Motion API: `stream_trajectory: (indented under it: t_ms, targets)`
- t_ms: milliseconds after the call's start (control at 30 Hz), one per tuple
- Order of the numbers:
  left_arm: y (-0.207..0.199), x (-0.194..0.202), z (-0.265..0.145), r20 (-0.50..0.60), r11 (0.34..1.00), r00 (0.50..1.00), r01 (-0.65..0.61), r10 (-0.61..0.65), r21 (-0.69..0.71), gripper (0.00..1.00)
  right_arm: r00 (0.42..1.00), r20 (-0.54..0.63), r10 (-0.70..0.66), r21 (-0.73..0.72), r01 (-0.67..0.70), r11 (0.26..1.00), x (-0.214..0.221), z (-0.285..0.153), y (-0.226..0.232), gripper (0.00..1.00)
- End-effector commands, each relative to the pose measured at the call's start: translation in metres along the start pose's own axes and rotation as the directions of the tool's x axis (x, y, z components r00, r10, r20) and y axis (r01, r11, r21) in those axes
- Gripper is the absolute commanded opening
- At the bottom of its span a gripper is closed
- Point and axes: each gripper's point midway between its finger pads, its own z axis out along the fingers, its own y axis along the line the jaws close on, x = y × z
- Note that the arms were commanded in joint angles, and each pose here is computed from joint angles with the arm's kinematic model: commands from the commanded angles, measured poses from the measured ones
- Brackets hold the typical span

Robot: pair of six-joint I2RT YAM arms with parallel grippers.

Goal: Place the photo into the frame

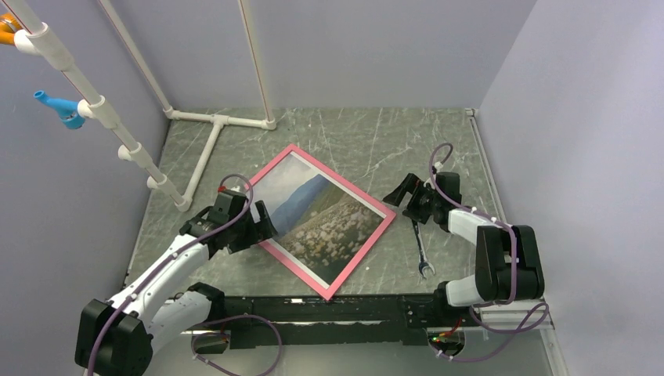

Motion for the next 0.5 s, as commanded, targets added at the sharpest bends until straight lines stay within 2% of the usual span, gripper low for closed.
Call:
stream_trajectory:
  t_ms: [0,200,333,467]
  targets:
    - [-0.001,-0.004,0.001,0.013,0.998,0.998,0.055,-0.056,0.033,0.99,0.997,0.024,-0.073,0.096,0.07,0.993,-0.021,0.003,-0.012,1.0]
    - [0.007,-0.005,0.012,0.006,0.994,0.995,0.096,-0.096,0.046,0.99,0.991,-0.085,-0.1,0.04,0.104,0.994,-0.025,0.027,0.0,1.0]
    - [0.002,-0.009,0.02,0.011,0.988,0.993,0.113,-0.115,0.104,0.99,0.968,-0.207,-0.144,0.006,0.149,0.989,-0.005,0.044,0.01,1.0]
    - [0.005,-0.015,0.028,0.022,0.988,0.993,0.117,-0.12,0.101,0.99,0.946,-0.26,-0.193,-0.029,0.193,0.981,0.014,0.052,0.025,0.99]
